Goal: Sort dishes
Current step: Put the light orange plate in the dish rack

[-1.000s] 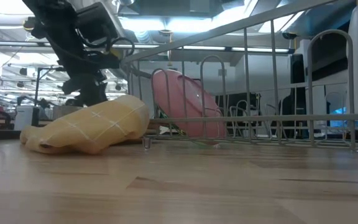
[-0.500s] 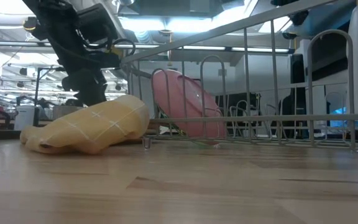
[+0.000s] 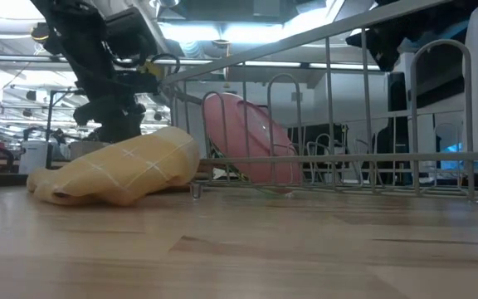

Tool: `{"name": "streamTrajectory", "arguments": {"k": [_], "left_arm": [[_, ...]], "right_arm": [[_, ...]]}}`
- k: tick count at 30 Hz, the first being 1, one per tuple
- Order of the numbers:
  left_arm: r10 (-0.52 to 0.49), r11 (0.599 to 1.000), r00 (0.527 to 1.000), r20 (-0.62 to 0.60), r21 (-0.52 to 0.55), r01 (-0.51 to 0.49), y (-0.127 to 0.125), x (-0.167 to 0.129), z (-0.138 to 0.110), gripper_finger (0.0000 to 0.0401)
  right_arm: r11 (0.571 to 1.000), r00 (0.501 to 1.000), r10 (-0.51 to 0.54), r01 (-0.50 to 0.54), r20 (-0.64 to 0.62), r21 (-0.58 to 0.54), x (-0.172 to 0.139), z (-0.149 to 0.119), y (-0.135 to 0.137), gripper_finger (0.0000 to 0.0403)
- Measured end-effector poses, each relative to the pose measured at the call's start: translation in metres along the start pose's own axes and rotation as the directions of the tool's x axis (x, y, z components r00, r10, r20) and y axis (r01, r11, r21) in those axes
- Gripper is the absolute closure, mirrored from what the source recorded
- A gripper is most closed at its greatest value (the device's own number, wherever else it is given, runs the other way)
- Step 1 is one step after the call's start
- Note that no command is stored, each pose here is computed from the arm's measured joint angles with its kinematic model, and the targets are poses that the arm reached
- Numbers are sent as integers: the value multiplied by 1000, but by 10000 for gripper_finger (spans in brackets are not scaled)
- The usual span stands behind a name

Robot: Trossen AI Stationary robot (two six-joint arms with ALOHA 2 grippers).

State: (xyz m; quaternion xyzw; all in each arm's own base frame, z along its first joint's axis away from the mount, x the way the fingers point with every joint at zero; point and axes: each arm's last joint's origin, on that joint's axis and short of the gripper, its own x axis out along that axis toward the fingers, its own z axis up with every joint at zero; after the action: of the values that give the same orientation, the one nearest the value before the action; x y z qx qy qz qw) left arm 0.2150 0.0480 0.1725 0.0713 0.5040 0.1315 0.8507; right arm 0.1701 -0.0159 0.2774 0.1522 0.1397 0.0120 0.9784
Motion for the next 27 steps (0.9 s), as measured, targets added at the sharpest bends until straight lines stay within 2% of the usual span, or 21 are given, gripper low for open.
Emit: {"name": "streamTrajectory", "arguments": {"k": [8,27], "left_arm": [[-15,999,997,-77,39,18,-5,19,-3,284],[-22,1000,998,-62,-7,21,-3,24,-1,291]], "right_arm": [[1000,1000,-1,1,0,0,0,0,0,260],[1000,1000,-2,2,-1,0,0,0,0,260]]}}
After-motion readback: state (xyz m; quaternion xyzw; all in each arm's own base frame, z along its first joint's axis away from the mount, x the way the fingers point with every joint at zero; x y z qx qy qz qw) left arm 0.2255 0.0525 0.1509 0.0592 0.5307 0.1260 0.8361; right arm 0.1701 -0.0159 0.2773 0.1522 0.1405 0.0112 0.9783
